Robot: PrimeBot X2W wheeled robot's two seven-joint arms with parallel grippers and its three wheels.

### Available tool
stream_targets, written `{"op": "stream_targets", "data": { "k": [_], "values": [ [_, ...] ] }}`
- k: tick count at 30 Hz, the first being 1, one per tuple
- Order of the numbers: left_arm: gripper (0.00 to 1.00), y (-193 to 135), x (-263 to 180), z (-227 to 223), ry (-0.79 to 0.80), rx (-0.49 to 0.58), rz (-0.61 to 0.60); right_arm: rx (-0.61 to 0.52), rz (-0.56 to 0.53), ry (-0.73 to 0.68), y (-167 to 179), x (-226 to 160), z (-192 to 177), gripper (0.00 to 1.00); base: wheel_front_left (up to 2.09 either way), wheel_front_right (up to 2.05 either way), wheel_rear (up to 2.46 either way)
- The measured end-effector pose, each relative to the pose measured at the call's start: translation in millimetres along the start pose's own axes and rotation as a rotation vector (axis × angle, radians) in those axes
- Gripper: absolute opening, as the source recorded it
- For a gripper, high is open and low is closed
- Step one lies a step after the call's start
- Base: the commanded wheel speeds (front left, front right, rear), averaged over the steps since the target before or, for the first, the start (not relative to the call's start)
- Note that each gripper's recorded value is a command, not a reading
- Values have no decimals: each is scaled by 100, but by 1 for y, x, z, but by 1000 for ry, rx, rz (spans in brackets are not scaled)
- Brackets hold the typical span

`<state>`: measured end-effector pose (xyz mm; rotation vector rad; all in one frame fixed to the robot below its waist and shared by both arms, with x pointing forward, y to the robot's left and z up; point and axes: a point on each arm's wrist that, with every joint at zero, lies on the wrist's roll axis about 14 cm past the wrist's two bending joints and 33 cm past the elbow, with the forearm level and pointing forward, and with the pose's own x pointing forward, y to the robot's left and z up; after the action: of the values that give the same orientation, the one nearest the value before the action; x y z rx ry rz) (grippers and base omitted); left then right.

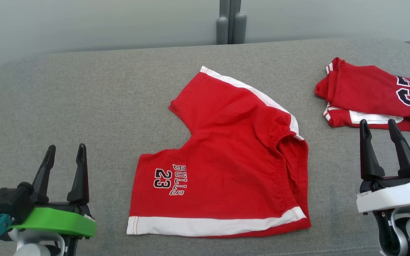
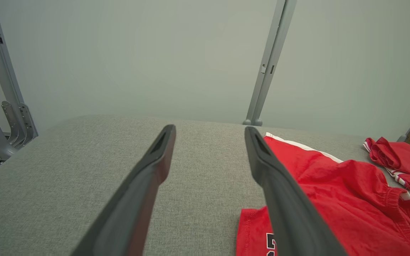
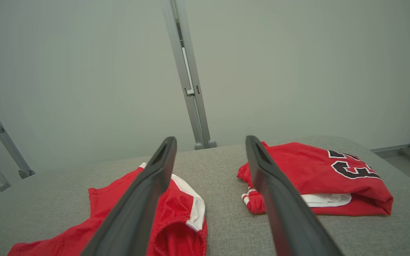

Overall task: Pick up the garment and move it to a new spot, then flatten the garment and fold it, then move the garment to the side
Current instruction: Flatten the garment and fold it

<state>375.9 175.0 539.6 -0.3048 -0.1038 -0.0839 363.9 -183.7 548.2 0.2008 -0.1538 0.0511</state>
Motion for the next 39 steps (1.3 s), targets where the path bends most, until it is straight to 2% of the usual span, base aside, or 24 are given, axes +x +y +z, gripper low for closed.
{"op": "stream_targets", "data": {
  "k": [9,16,21,27,35,39],
  "values": [
    [100,-5,-5,-3,-2,-10,8,-15,11,15,8,-7,-6,100,0,0,0],
    [100,-7,-13,-17,36,-25,20,21,0,149,12,-31,-45,100,0,0,0],
    [100,-6,-16,-31,83,-27,25,42,1,198,16,-35,-58,100,0,0,0],
    [100,-8,-33,-75,254,-56,35,130,-9,374,25,-50,-97,100,0,0,0],
    [100,-8,-45,-109,401,-74,40,189,7,584,37,-74,-137,100,0,0,0],
    [100,-8,-50,-122,458,-85,47,190,-2,640,35,-79,-147,100,0,0,0]
  ]
}}
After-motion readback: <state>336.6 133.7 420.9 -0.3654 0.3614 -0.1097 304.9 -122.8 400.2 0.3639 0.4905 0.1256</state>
